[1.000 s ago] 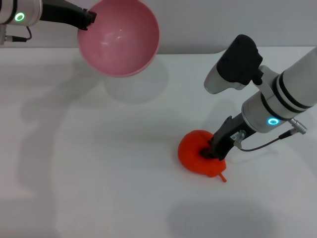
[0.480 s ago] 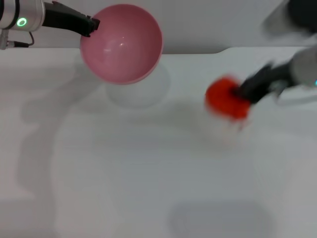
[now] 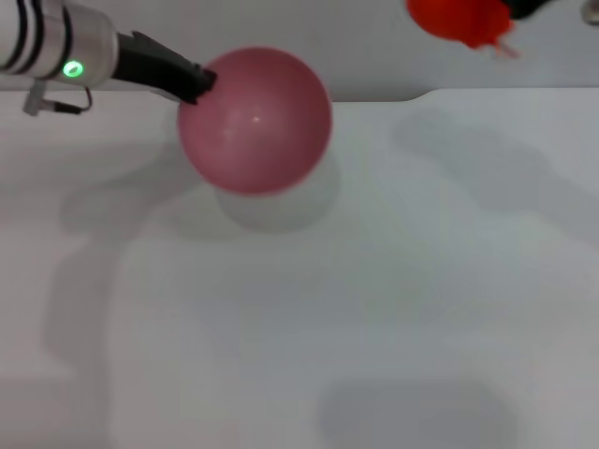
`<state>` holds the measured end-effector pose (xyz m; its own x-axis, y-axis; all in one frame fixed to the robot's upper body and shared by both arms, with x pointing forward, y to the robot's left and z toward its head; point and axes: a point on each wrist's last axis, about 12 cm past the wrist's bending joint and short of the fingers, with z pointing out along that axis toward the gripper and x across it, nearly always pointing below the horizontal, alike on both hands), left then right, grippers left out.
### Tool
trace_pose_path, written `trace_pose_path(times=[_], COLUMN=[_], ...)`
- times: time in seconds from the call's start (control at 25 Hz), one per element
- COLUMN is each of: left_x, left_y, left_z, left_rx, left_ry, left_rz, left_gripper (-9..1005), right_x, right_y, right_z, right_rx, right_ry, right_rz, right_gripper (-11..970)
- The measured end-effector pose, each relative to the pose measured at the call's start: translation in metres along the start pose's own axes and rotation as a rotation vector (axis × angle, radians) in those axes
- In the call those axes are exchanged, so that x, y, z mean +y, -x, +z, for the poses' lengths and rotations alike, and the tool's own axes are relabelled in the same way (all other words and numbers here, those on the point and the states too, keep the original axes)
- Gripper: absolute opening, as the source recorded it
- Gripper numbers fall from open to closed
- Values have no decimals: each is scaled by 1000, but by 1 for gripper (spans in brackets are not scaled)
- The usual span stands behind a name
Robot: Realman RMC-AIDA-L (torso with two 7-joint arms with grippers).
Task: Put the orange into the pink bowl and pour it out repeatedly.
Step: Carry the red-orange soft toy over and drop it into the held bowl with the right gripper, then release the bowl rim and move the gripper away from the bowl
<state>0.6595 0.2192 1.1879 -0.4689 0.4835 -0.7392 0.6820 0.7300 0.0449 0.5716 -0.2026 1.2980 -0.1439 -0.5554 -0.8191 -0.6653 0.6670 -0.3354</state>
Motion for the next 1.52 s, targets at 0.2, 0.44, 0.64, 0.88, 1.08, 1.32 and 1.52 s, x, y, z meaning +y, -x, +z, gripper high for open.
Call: trace_pose_path(times=[0.2,0.44,0.64,0.88,1.08,1.32,1.52], left_x=[-17,-29,-30,-31,-34,-34,-33], left_y=[1,7,8,8,10,11,11], left_z=[9,17,17,18,19,20,20], left_rx=[20,31,27,29,30,30,36], left_ry=[-47,-71,-72,-75,-80,-80,-78], left_rz=[23,63,63,69,78,81,83], left_gripper=[46,46,46,46,46,46,44], right_x=[22,47,59,68,73,72,59], right_y=[16,11,-2,-14,-13,-10,-16], right_z=[7,35,55,73,76,72,57], right_rx=[-79,-60,-27,11,8,-15,-107], right_ry=[100,182,216,244,253,243,136], right_rz=[-39,-59,-43,-33,-57,-67,-44], right_gripper=[45,46,81,123,157,199,425])
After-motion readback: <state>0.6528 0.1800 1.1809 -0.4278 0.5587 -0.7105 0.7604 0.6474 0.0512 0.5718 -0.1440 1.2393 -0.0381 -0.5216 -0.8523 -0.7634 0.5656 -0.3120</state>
